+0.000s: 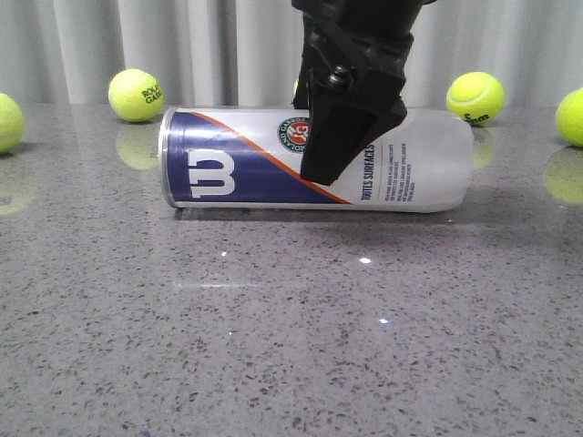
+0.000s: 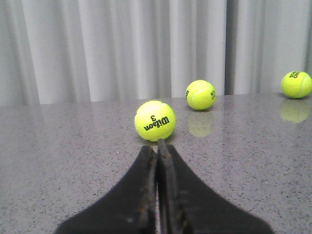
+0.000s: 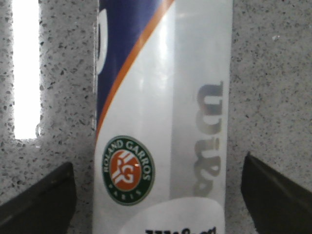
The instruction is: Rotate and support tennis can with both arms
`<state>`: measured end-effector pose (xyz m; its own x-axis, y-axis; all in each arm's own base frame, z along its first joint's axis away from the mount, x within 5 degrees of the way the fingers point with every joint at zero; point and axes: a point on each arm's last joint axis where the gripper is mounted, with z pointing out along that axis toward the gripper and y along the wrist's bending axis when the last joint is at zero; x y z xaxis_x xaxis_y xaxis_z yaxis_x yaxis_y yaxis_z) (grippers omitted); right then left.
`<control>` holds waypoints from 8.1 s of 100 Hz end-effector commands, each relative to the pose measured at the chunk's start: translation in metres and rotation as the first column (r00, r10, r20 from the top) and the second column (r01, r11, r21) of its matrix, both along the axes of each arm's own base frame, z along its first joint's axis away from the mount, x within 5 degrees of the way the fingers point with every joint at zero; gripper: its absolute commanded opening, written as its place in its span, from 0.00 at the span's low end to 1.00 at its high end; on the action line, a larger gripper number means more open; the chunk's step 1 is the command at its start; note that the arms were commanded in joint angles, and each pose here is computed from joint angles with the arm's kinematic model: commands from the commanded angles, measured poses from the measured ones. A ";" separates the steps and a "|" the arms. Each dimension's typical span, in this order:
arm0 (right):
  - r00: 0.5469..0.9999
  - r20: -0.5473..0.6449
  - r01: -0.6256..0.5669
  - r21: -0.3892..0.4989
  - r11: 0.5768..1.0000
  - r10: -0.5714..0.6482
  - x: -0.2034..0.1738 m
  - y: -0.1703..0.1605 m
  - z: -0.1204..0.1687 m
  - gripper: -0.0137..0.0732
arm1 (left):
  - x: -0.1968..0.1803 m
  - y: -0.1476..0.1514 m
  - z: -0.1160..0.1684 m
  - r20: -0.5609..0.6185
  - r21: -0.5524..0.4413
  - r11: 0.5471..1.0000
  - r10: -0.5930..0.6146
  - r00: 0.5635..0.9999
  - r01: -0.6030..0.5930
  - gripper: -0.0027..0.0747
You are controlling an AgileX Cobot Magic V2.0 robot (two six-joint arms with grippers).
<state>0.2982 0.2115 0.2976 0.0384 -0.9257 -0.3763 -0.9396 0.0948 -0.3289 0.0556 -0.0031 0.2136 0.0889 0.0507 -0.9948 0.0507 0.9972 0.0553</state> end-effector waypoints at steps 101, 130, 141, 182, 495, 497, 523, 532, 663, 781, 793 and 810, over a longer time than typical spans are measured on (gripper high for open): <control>0.628 -0.026 0.638 0.590 0.495 -0.778 -0.044 -0.143 0.142 0.90 | -0.002 0.000 -0.007 0.067 -0.011 1.000 -0.003 0.998 0.004 0.01; 0.491 -0.018 0.600 0.732 0.324 -0.871 -0.103 -0.185 0.109 0.90 | -0.002 0.000 -0.007 0.067 -0.011 1.000 -0.003 0.998 0.004 0.01; 0.472 0.004 0.555 0.775 0.301 -0.882 -0.128 -0.191 0.088 0.90 | -0.002 0.000 -0.007 0.067 -0.011 1.000 -0.003 0.998 0.004 0.01; 0.446 -0.011 0.353 0.921 0.165 -0.895 -0.205 -0.201 0.023 0.90 | -0.002 0.000 -0.007 0.067 -0.011 1.000 -0.003 0.998 0.004 0.01; 0.445 0.003 0.316 0.935 0.160 -0.896 -0.212 -0.202 0.020 0.08 | 0.174 -0.077 0.113 -0.519 -0.659 0.666 -0.738 0.431 0.349 0.74; 0.445 0.003 0.316 0.935 0.160 -0.896 -0.212 -0.202 0.020 0.08 | 0.176 -0.078 0.110 -0.515 -0.671 0.653 -0.751 0.413 0.351 0.74; 0.445 0.002 0.317 0.935 0.160 -0.896 -0.212 -0.202 0.020 0.08 | 0.203 -0.095 0.077 -0.438 -0.789 0.504 -0.862 0.253 0.352 0.74; 0.445 0.002 0.317 0.935 0.160 -0.896 -0.212 -0.202 0.020 0.08 | 0.209 -0.103 0.064 -0.444 -0.805 0.491 -0.871 0.210 0.333 0.74; 0.445 0.002 0.318 0.934 0.160 -0.896 -0.212 -0.202 0.019 0.08 | 0.164 -0.105 0.119 -0.346 -0.618 0.382 -0.917 0.199 0.687 0.01; 0.445 0.002 0.317 0.935 0.160 -0.896 -0.212 -0.202 0.020 0.08 | 0.089 -0.044 0.178 -0.846 -0.070 0.883 -0.299 0.442 0.465 0.01; 0.445 0.002 0.317 0.935 0.160 -0.896 -0.212 -0.202 0.020 0.08 | 0.094 -0.049 0.176 -0.847 -0.105 0.873 -0.330 0.418 0.476 0.07; 0.445 0.002 0.317 0.935 0.160 -0.896 -0.212 -0.202 0.020 0.08 | 0.110 -0.054 0.172 -0.851 -0.153 0.867 -0.359 0.382 0.474 0.43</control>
<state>0.0869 0.0109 0.3018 -0.0579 -0.0383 -0.9976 -0.1263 0.9915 -0.0307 0.1601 -0.0506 0.3789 -0.7291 0.3795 -0.5695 0.5282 0.8412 -0.1157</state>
